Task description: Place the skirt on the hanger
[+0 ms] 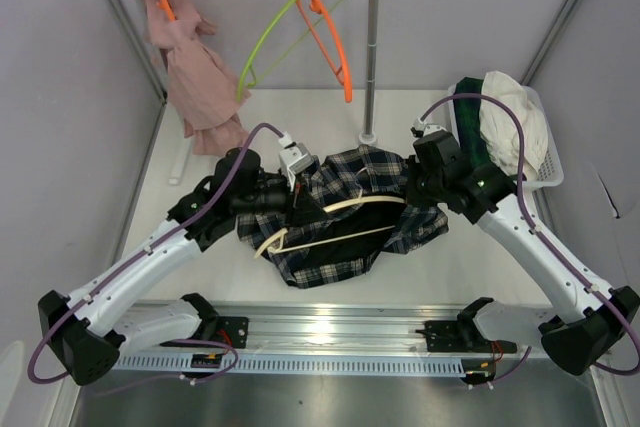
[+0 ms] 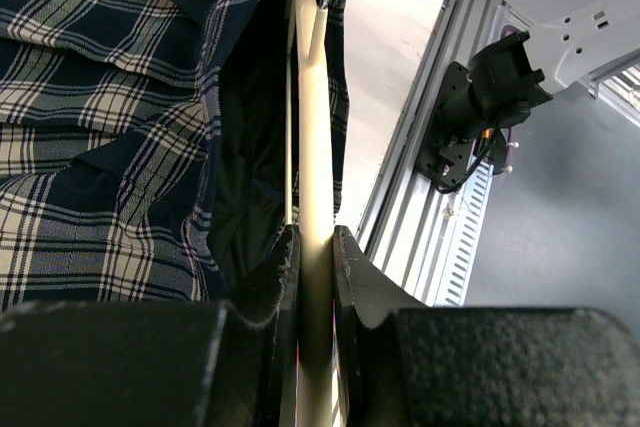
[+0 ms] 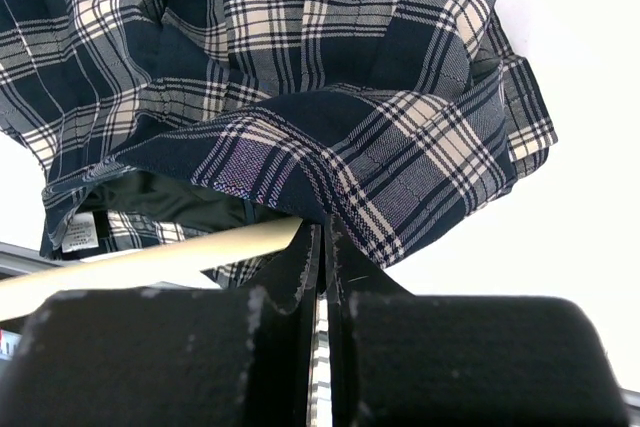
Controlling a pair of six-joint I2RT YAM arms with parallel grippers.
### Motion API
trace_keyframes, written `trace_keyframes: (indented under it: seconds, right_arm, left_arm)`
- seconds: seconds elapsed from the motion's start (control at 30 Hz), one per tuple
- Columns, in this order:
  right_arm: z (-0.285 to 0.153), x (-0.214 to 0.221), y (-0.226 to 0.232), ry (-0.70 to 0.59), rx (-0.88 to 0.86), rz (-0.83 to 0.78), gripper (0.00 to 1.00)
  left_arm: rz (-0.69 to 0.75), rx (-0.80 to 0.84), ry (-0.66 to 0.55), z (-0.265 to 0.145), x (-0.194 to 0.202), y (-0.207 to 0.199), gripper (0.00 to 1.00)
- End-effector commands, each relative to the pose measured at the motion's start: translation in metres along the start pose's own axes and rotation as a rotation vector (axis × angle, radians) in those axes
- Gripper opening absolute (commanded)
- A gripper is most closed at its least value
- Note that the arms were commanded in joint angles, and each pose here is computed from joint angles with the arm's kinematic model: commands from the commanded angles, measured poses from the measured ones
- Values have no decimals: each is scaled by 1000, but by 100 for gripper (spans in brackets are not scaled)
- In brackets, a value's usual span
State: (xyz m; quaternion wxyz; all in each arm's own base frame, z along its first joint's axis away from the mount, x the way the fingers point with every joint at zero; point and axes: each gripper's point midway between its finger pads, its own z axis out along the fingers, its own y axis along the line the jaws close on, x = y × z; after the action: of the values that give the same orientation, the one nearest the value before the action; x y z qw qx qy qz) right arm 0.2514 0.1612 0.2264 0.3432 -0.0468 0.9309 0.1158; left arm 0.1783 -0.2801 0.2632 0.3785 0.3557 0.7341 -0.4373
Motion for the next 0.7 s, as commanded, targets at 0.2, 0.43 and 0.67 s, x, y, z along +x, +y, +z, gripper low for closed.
trace_keyframes:
  seconds: [0.2, 0.43, 0.67]
  right_arm:
    - [-5, -11, 12, -39, -32, 18, 0]
    - [14, 12, 10, -19, -46, 31, 7]
    - [19, 15, 10, -39, -63, 30, 27]
  left_arm:
    - [37, -39, -38, 7, -7, 7, 0]
    - [1, -28, -33, 26, 3, 13, 0]
    - [2, -26, -34, 31, 4, 13, 0]
